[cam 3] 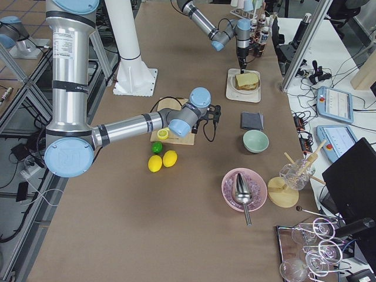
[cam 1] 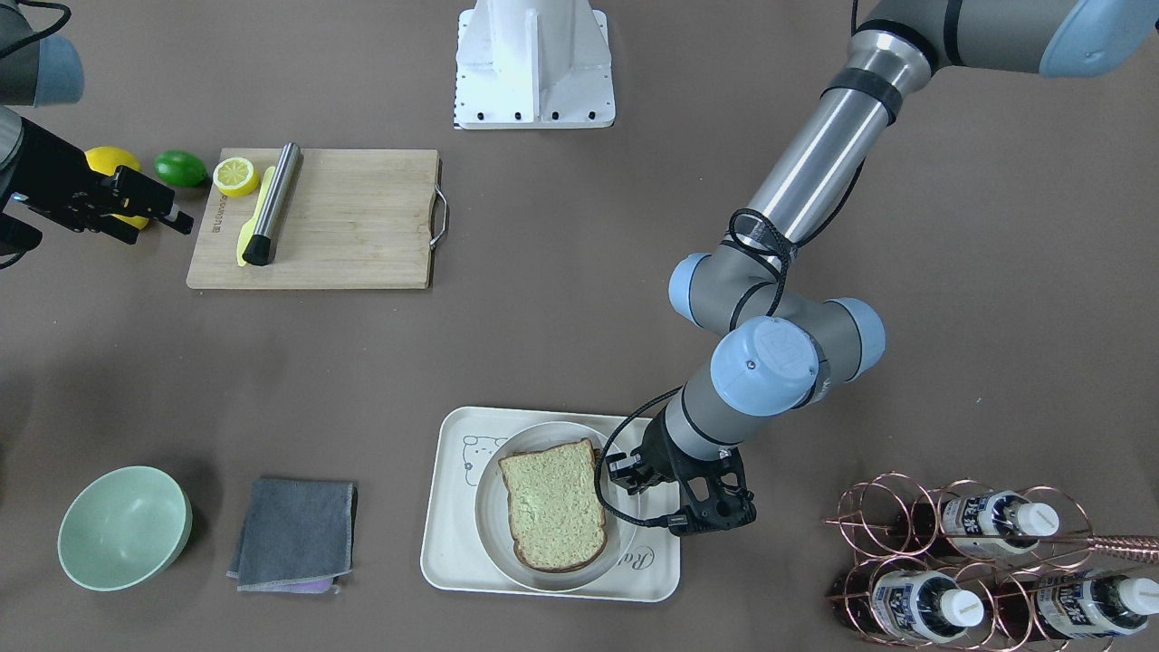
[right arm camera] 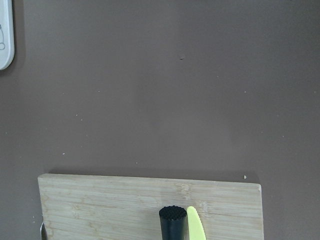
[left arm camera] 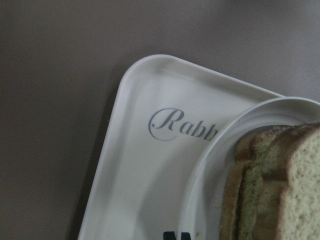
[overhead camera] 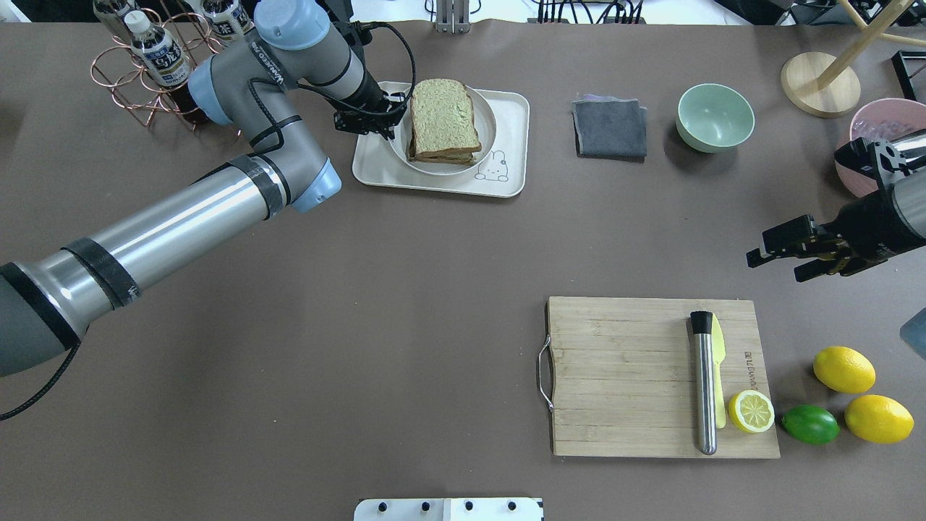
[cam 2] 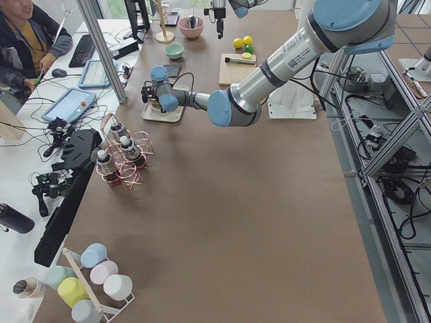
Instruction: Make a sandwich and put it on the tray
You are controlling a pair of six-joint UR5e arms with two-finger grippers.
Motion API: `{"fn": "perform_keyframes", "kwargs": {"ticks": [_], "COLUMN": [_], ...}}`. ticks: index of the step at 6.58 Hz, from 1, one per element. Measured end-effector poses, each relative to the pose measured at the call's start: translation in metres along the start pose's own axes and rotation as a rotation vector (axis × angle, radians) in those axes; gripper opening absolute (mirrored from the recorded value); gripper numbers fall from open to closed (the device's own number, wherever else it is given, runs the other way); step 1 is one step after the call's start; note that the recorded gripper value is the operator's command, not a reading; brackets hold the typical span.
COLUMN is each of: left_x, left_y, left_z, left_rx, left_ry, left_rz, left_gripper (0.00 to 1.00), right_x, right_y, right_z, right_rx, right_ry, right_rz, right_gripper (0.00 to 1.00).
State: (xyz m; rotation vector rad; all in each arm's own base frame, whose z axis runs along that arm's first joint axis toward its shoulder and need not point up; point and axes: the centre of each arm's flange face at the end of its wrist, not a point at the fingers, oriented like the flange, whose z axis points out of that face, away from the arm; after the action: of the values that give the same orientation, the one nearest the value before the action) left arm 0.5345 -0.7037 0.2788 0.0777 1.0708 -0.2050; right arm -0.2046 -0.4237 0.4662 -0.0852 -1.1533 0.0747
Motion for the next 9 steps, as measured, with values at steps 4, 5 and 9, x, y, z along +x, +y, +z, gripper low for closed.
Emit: {"fn": "perform_keyframes", "kwargs": {"ticks": [4,5,9], "left_x": [0.005,0.005,-0.074], "left_y": [-0.002,0.004,0.046], "left_z": [-0.014,-0.028,-0.146], "left_rx": [0.031,0.038,0.049], "left_ry": [0.029,0.041,-0.003], "left_rz": [0.017,0.022,0.144], "left_gripper": [0.98,0.98,0.98], "right_x": [-0.002,-0.003,0.028], "right_y": [-0.002,-0.002,-0.017], "right_z": [-0.002,-0.007,-0.026], "right_rx": [0.022,0.031,0.079], "right_ry": [0.005,0.002,0.024], "right_rz": [-0.005,-0.005,-0.021], "right_gripper": [1.00,1.00,1.00]}}
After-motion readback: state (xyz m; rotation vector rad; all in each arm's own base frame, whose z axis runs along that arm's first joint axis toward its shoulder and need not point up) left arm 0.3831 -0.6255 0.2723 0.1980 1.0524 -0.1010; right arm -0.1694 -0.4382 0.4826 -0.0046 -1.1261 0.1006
